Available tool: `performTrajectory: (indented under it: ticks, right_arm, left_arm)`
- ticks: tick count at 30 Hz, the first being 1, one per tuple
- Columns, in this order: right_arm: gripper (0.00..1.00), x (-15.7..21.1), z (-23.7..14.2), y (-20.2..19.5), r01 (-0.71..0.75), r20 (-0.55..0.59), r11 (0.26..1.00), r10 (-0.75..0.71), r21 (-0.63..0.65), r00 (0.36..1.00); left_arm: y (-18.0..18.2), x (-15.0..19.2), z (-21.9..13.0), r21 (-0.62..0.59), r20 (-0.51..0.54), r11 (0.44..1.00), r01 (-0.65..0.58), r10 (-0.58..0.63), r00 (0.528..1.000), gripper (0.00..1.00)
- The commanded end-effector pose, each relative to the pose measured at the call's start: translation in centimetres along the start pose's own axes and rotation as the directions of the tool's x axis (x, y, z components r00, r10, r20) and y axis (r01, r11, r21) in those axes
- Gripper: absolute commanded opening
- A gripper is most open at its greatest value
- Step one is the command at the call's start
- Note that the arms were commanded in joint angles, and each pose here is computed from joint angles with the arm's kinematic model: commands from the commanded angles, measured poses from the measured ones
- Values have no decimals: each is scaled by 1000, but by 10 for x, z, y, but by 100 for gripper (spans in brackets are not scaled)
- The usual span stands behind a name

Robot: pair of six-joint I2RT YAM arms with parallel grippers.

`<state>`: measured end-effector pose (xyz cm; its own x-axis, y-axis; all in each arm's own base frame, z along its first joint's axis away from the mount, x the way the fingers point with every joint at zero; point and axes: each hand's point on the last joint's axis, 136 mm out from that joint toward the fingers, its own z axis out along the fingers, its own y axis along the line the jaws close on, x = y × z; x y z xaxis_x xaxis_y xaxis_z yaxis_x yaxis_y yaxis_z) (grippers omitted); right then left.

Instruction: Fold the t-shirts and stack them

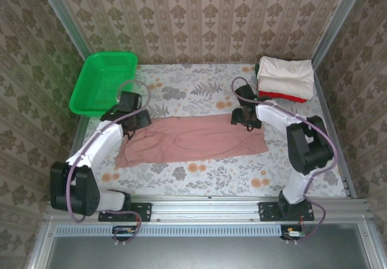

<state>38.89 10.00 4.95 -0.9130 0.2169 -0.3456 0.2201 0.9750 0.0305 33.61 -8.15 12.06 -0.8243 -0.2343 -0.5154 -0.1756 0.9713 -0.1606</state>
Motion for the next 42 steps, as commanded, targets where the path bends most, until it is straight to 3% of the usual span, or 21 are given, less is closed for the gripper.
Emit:
performTrajectory:
  ticks: [1,7,11,16,19,22,28,32,35,36,42]
  right_arm:
    - [77,6,20,1,29,-62,999,-27,34,998]
    - [79,33,20,-9,-5,-106,999,9,38,994]
    - [80,67,11,-2,-8,-150,1000,8,-2,989]
    - [81,113,3,0,-8,-164,1000,7,-1,986]
    - [82,128,-5,5,20,-172,1000,-19,3,985]
    - [83,118,-19,1,36,-140,999,-33,19,990]
    - [88,77,-61,-7,72,10,995,-72,67,997]
    - [88,67,-47,-6,85,25,993,-87,79,996]
    - [85,76,-24,32,89,-2,990,-90,-106,996]
    - [84,82,-18,40,89,-14,986,-92,-140,996]
    - [83,112,-9,34,78,-63,996,-81,-47,995]
  left_arm:
    - [-17,44,42,10,-151,1000,6,-4,988,59]
    - [-34,59,101,8,-251,1000,0,2,968,56]
    - [-60,35,141,42,-262,998,-40,49,964,55]
    - [-121,-2,185,170,-248,982,-86,127,960,53]
    - [-157,-33,190,224,-198,967,-124,170,965,56]
    - [-180,-71,185,275,-144,955,-114,158,977,57]
    - [-171,-124,130,195,-30,976,-101,108,994,62]
    - [-156,-115,100,160,5,982,-99,100,995,72]
    - [-159,-89,94,194,7,977,-90,90,996,77]
    - [-166,-80,97,217,5,971,-96,97,995,77]
    - [-195,-41,154,251,-129,963,-96,131,983,70]
